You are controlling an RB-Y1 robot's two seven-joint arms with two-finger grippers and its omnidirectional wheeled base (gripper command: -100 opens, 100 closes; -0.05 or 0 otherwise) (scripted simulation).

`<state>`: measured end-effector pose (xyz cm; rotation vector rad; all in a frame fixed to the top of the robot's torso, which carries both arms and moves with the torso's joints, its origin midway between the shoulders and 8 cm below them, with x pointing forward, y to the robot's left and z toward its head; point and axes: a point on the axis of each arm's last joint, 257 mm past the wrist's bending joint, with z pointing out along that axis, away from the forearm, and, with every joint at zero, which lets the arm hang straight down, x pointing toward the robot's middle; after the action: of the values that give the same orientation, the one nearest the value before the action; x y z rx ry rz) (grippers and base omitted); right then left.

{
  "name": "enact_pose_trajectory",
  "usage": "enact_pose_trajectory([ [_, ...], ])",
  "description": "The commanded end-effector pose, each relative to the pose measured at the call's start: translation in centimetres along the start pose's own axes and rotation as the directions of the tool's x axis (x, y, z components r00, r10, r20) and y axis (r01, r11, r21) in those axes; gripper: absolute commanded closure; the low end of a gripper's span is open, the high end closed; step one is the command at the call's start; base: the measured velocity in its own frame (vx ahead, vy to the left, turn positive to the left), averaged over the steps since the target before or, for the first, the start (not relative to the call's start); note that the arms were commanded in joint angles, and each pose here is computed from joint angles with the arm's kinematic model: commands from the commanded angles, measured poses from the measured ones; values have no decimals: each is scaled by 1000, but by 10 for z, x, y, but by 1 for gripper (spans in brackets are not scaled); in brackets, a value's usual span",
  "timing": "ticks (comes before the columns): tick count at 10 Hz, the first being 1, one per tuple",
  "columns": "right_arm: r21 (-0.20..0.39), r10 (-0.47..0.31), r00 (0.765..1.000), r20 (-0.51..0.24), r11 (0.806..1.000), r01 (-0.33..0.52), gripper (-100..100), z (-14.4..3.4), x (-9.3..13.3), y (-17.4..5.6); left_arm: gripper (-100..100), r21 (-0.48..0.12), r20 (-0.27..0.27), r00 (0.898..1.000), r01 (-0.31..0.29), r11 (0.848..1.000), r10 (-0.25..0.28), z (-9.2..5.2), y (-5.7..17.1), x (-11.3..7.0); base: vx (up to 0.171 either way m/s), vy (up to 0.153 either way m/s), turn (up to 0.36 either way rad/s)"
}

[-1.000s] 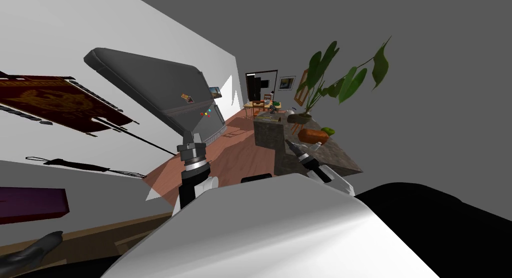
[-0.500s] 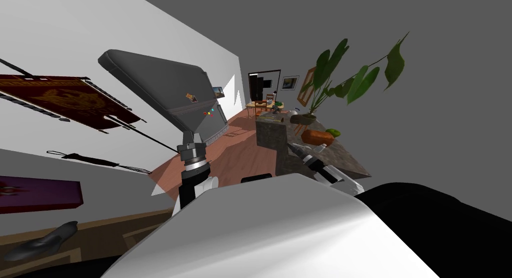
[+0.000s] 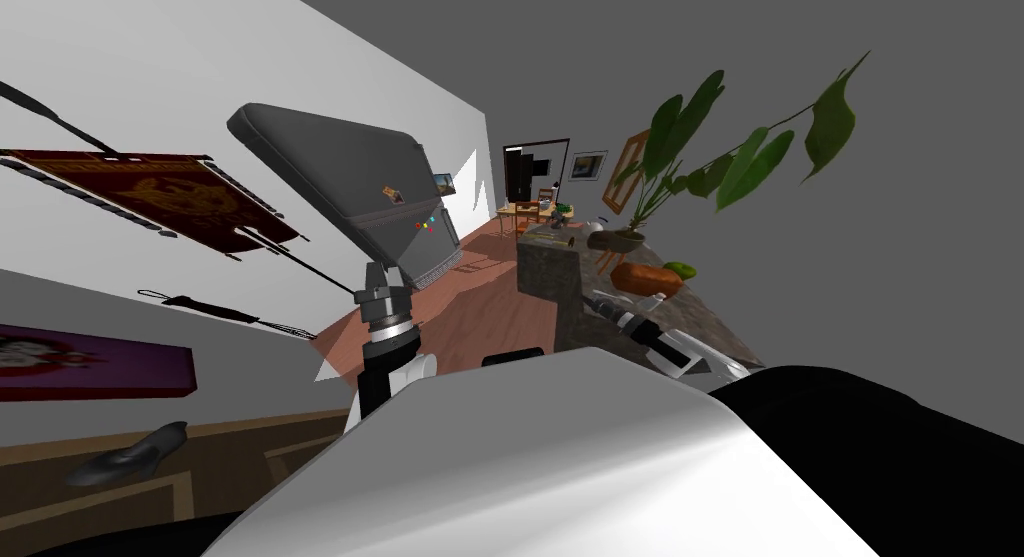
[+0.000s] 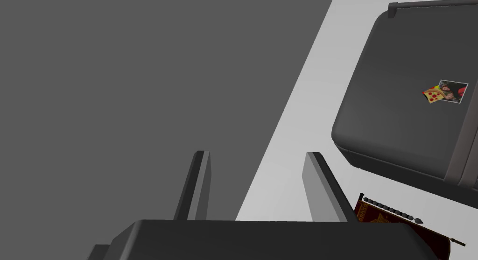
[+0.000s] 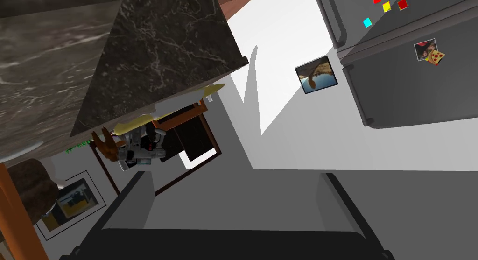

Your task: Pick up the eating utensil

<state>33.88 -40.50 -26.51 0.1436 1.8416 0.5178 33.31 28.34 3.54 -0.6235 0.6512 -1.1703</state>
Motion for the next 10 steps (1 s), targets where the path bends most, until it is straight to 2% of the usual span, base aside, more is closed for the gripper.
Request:
enact_pose_trajectory([
  [1, 11, -48, 998, -39, 999, 48, -100, -4, 2, -10, 0, 0, 0, 1000, 0, 1000, 0, 0, 0, 0, 13, 29, 48],
  [2, 36, -101, 991, -91, 994, 104, -100, -13, 11, -30, 0, 0, 0, 1000, 0, 1000, 0, 0, 0, 0, 19, 34, 97],
  [3, 32, -117, 988, -101, 992, 121, -100, -13, 8, -31, 0, 0, 0, 1000, 0, 1000, 0, 0, 0, 0, 13, 21, 50],
  [4, 44, -173, 973, -154, 982, 182, -100, -22, 14, -48, 0, 0, 0, 1000, 0, 1000, 0, 0, 0, 0, 11, 24, 95],
  [5, 46, -184, 969, -164, 980, 194, -100, -23, 12, -51, 0, 0, 0, 1000, 0, 1000, 0, 0, 0, 0, 10, 21, 56],
  [6, 56, -237, 947, -218, 966, 254, -100, -33, 18, -69, 0, 0, 0, 1000, 0, 1000, 0, 0, 0, 0, 17, 24, 92],
  [7, 54, -249, 942, -227, 962, 267, -100, -34, 15, -71, 0, 0, 0, 1000, 0, 1000, 0, 0, 0, 0, 12, 20, 46],
  [8, 54, -301, 911, -280, 943, 328, -100, -44, 19, -88, 0, 0, 0, 1000, 0, 1000, 0, 0, 0, 0, 16, 25, 94],
  [9, 55, -309, 907, -288, 940, 337, -100, -45, 17, -91, 0, 0, 0, 1000, 0, 1000, 0, 0, 0, 0, 16, 20, 44],
  [10, 51, -360, 868, -343, 915, 399, -100, -57, 18, -108, 0, 0, 0, 1000, 0, 1000, 0, 0, 0, 0, 18, 24, 86],
])
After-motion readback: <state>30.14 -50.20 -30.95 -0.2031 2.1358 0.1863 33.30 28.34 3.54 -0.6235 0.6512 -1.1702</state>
